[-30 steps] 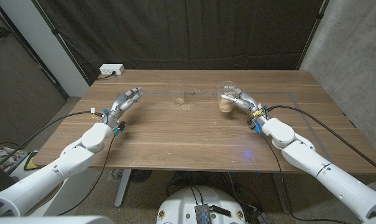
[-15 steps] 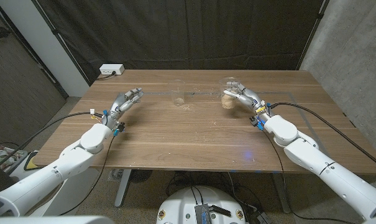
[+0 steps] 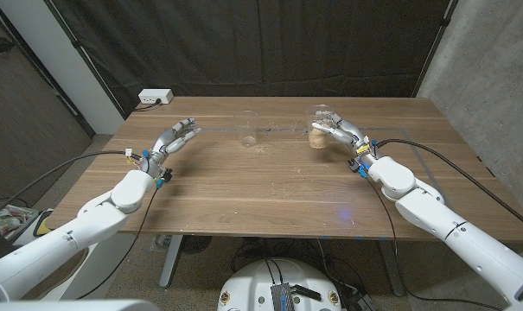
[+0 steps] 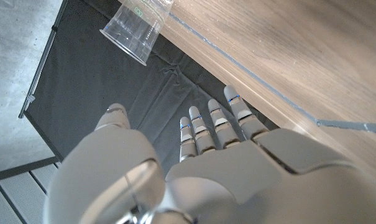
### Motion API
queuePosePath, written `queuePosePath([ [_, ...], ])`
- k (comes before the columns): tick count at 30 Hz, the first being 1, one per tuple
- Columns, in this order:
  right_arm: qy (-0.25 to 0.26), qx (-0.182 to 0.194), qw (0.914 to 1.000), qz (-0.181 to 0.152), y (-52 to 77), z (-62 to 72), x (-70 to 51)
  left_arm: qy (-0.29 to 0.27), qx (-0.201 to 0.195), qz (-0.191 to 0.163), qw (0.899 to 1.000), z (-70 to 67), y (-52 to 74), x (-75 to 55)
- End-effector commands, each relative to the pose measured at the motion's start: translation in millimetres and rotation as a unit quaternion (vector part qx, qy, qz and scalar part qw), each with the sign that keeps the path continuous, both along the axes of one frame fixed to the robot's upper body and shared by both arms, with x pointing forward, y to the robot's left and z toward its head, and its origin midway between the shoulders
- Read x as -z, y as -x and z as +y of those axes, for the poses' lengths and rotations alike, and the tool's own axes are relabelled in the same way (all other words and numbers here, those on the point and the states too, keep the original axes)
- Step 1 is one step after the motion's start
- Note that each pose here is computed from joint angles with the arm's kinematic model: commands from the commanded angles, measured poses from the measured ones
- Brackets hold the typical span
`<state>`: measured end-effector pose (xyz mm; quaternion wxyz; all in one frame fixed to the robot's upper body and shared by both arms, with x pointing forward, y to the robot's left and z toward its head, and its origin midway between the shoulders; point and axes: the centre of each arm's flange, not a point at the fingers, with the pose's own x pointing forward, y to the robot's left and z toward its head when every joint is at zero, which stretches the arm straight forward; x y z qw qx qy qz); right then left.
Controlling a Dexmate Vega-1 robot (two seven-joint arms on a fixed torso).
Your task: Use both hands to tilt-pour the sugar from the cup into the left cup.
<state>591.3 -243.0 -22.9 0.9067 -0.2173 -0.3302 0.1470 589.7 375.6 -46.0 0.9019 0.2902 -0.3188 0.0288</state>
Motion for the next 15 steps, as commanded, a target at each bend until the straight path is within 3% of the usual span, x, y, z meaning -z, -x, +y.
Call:
queuePosePath([
  [1, 0.009, -0.002, 1.0, -0.001, 0.1, 4.4, -2.2, -0.062, -0.07, -0.032, 0.995, -6.6, 9.0, -7.5],
  [7, 0.009, -0.001, 1.0, -0.003, 2.3, 6.0, -2.7, -0.093, -0.101, -0.046, 0.989, -9.5, 7.9, -11.2],
  [15, 0.014, 0.002, 0.9999, -0.003, 4.4, 9.1, -3.9, -0.093, -0.1, -0.062, 0.989, -6.8, -3.2, -11.4],
])
